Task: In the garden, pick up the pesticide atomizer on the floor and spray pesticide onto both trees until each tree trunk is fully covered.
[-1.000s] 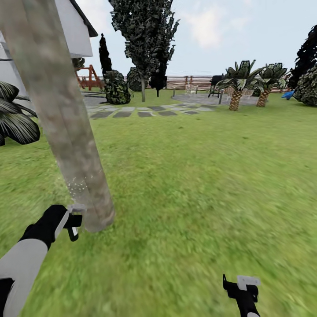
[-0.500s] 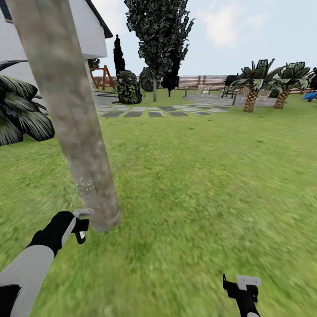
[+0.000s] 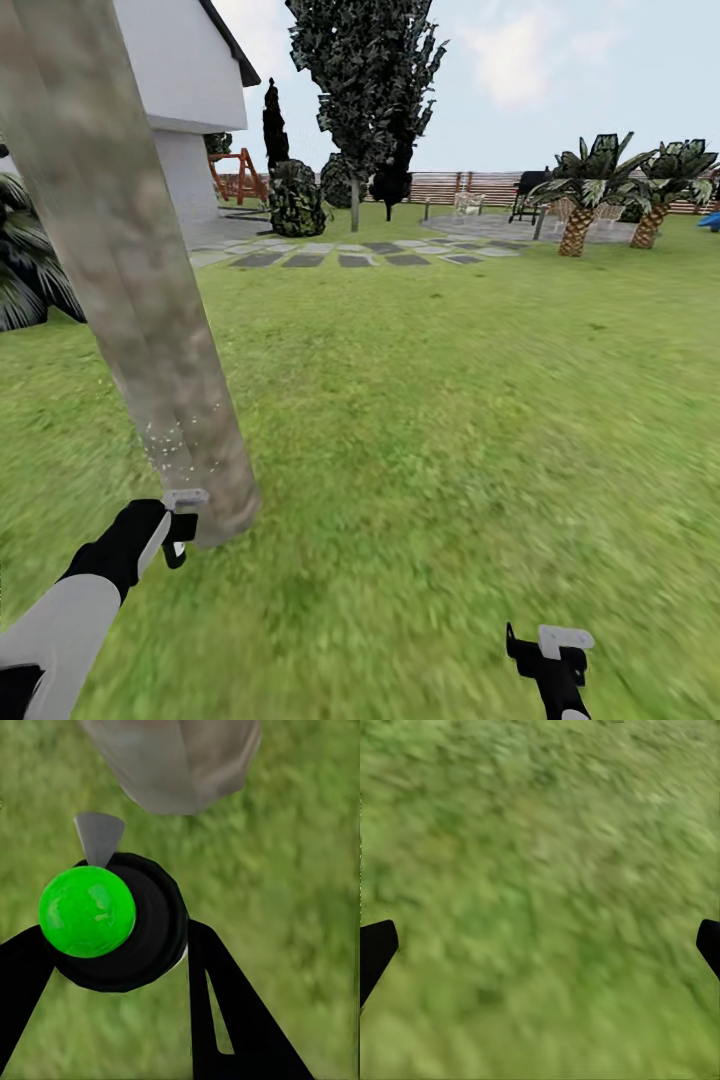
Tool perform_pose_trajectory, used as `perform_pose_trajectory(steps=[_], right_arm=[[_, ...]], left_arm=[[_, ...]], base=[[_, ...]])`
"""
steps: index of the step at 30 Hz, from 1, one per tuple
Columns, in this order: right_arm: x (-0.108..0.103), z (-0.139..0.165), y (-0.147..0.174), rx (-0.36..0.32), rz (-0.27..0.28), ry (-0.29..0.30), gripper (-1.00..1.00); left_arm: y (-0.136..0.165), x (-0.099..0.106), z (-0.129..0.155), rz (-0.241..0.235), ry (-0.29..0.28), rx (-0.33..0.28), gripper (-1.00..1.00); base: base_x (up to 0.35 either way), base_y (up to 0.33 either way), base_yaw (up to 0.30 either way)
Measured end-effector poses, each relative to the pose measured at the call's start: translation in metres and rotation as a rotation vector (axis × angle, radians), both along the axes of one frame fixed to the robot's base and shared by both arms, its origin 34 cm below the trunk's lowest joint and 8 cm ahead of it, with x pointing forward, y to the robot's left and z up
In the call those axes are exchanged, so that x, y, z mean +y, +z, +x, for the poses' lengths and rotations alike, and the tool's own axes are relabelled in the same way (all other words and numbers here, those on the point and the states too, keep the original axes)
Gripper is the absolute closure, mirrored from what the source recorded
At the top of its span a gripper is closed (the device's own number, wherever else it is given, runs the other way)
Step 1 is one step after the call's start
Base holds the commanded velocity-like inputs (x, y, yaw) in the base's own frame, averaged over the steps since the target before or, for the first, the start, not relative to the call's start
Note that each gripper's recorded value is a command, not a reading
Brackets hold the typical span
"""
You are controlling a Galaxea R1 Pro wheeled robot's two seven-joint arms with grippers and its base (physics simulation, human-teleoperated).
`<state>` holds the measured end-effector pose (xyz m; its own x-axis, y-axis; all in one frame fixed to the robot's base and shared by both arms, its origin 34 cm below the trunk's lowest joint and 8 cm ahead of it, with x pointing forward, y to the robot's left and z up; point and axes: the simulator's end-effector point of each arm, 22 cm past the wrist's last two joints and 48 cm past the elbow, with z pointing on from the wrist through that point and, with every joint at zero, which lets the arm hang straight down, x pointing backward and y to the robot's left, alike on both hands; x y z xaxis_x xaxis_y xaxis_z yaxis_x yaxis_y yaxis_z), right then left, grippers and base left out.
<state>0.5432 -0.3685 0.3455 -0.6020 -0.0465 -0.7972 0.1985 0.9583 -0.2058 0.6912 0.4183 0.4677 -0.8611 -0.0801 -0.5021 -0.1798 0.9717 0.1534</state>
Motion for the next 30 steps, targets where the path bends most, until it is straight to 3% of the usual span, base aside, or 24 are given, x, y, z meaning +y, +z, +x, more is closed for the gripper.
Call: perform_pose_trajectory(steps=[6,11,22,27,30], right_arm=[[0.000,0.000,0.000,0.001,0.000,0.001,-1.00],[0.001,0.000,-0.001,0.002,0.001,0.002,-1.00],[0.001,0.000,-0.001,0.001,0.001,0.002,-1.00],[0.001,0.000,0.000,0.000,0.001,0.001,-1.00],[0.001,0.000,0.000,0.000,0.001,0.001,-1.00]], left_arm=[[-0.001,-0.005,0.001,-0.010,-0.003,-0.001,1.00],[-0.005,-0.030,0.004,-0.035,-0.024,-0.002,1.00],[-0.006,-0.034,0.004,-0.044,-0.024,-0.002,1.00],[-0.006,-0.047,0.007,-0.100,-0.057,-0.009,1.00],[-0.006,-0.047,0.007,-0.100,-0.060,-0.010,1.00]], base=[[0.198,-0.213,0.272],[0.052,-0.269,0.276],[0.000,-0.278,0.269],[0.016,-0.278,0.224],[0.086,-0.278,0.178]])
